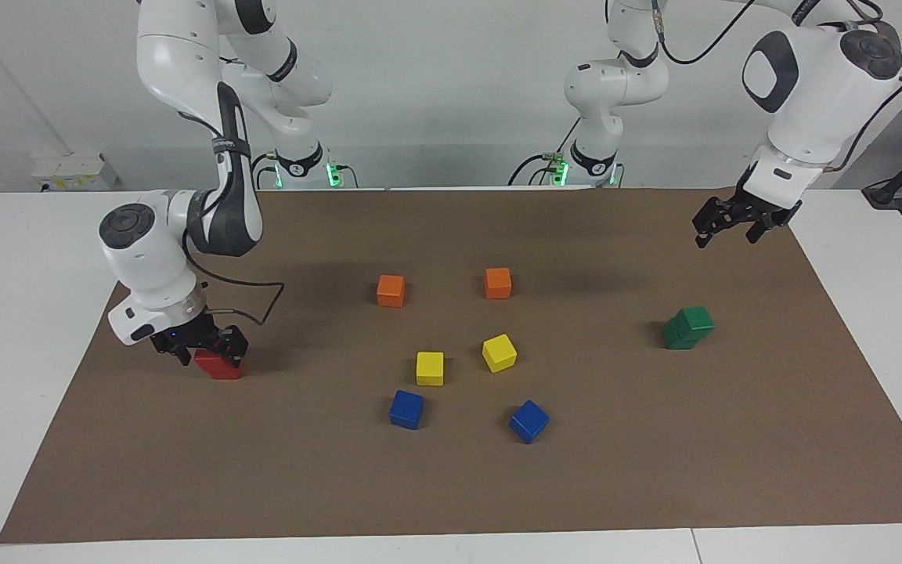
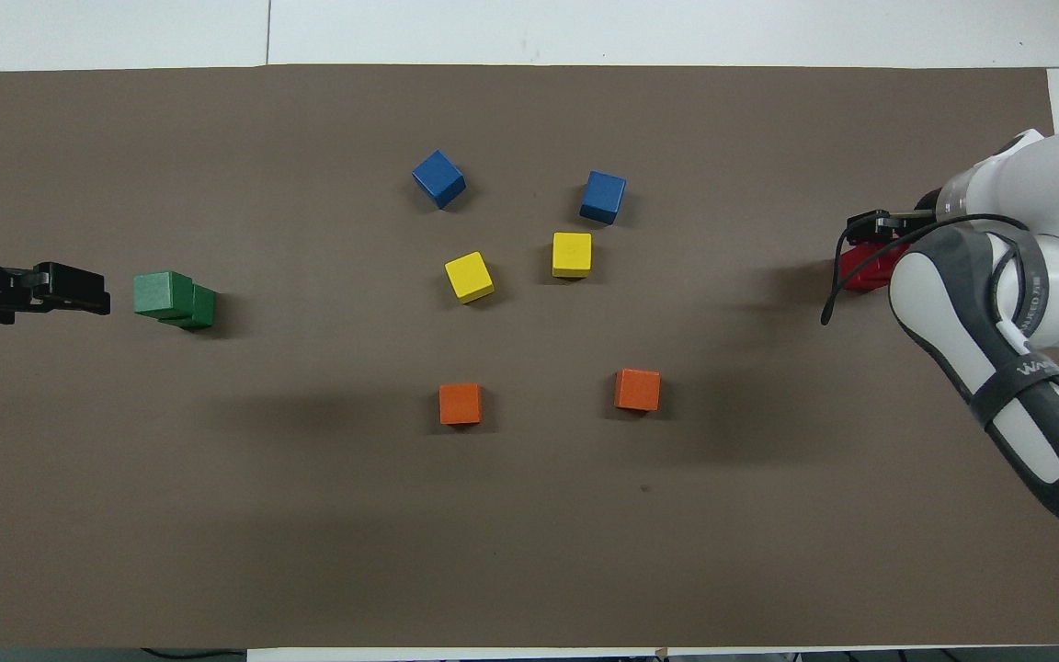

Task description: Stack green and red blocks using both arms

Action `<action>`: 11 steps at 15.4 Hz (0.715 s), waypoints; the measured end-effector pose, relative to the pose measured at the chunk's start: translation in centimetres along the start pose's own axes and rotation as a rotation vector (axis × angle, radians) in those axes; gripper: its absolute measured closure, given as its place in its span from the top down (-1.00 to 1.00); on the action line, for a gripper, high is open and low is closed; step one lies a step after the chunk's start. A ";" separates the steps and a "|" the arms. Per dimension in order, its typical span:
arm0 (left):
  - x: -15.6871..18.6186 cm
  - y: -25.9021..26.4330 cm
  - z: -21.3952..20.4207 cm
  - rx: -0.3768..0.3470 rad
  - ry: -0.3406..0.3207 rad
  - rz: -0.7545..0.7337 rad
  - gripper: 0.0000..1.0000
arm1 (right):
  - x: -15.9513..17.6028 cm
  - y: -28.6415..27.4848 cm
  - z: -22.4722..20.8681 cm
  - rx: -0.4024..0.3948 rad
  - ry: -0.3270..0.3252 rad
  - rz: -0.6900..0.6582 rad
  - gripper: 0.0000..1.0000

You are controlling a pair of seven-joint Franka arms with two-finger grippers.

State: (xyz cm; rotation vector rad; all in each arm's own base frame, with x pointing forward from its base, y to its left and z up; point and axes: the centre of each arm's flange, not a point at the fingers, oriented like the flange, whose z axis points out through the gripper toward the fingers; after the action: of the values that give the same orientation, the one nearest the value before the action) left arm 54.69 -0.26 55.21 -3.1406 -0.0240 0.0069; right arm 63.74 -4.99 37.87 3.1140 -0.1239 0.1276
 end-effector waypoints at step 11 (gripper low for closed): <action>0.0 -0.1 -0.1 0.000 0.002 -0.002 1.00 | -6.3 0.3 -23.7 -0.003 -0.110 0.000 1.00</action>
State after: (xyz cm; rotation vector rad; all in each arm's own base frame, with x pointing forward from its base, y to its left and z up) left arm 54.66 -0.16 55.30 -3.1406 -0.0271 0.0045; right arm 55.54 -4.22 61.00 3.1178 -0.1255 -0.0444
